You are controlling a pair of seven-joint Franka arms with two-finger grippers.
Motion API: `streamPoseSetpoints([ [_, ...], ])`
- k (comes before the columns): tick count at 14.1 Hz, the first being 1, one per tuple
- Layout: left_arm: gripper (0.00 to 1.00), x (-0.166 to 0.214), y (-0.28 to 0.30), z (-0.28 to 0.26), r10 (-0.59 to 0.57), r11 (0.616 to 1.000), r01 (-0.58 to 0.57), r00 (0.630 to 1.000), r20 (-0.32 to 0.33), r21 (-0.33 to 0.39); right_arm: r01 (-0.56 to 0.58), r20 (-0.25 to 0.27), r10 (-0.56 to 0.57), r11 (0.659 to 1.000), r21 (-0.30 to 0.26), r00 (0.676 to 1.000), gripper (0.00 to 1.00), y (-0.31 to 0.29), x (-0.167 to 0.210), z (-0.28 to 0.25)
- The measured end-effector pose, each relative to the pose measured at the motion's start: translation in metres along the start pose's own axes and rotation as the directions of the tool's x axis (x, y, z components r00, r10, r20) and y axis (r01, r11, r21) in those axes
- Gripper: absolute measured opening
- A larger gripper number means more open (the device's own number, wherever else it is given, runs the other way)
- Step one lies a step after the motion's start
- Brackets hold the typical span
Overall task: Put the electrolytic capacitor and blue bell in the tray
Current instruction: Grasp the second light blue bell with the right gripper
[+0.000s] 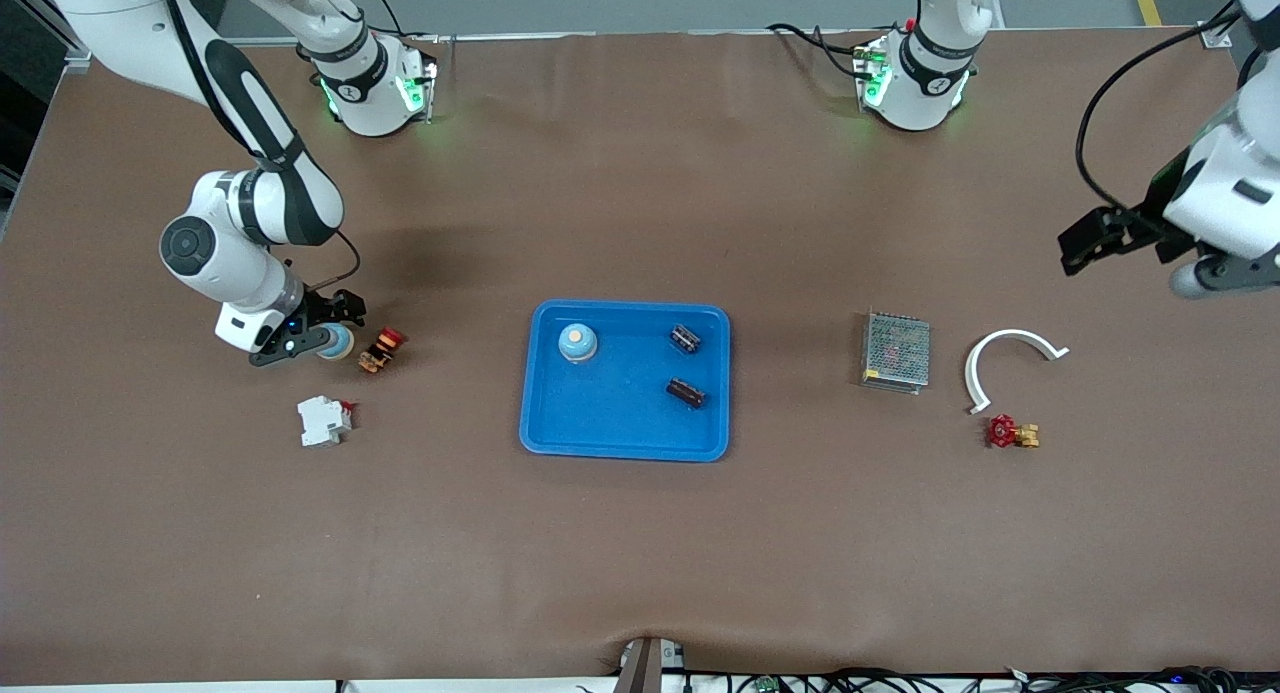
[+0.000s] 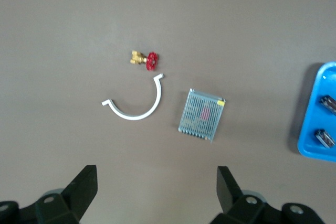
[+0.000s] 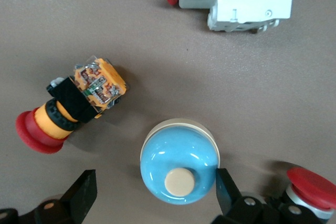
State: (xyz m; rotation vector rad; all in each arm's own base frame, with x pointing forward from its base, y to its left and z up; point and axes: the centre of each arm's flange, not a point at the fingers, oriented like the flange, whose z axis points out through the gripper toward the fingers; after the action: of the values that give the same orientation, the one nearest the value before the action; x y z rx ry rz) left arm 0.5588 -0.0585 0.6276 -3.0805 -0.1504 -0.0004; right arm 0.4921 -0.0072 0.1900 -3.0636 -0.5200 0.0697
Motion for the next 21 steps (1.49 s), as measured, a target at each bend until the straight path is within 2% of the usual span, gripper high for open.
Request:
streamPoseSetpoints([
  [3,1.00,-0.018,-0.008,-0.005,-0.006,1.000,0.006,1.000,0.003,-0.006,-0.001,0.002,0.001,1.000,0.001,1.000,1.00,0.001,-0.001,0.002],
  [13,1.00,-0.046,-0.006,-0.024,0.003,1.000,-0.003,1.000,0.000,-0.012,-0.011,-0.006,0.011,1.000,-0.002,1.000,1.00,0.005,-0.002,0.019],
  [19,1.00,-0.048,-0.006,-0.022,0.004,1.000,-0.003,1.000,0.006,-0.010,-0.012,-0.003,0.012,1.000,-0.001,1.000,1.00,0.005,-0.002,0.021],
  [21,1.00,-0.047,-0.006,-0.020,0.004,1.000,-0.004,1.000,0.009,-0.010,-0.013,-0.006,0.013,1.000,-0.002,1.000,0.95,0.006,-0.002,0.020],
])
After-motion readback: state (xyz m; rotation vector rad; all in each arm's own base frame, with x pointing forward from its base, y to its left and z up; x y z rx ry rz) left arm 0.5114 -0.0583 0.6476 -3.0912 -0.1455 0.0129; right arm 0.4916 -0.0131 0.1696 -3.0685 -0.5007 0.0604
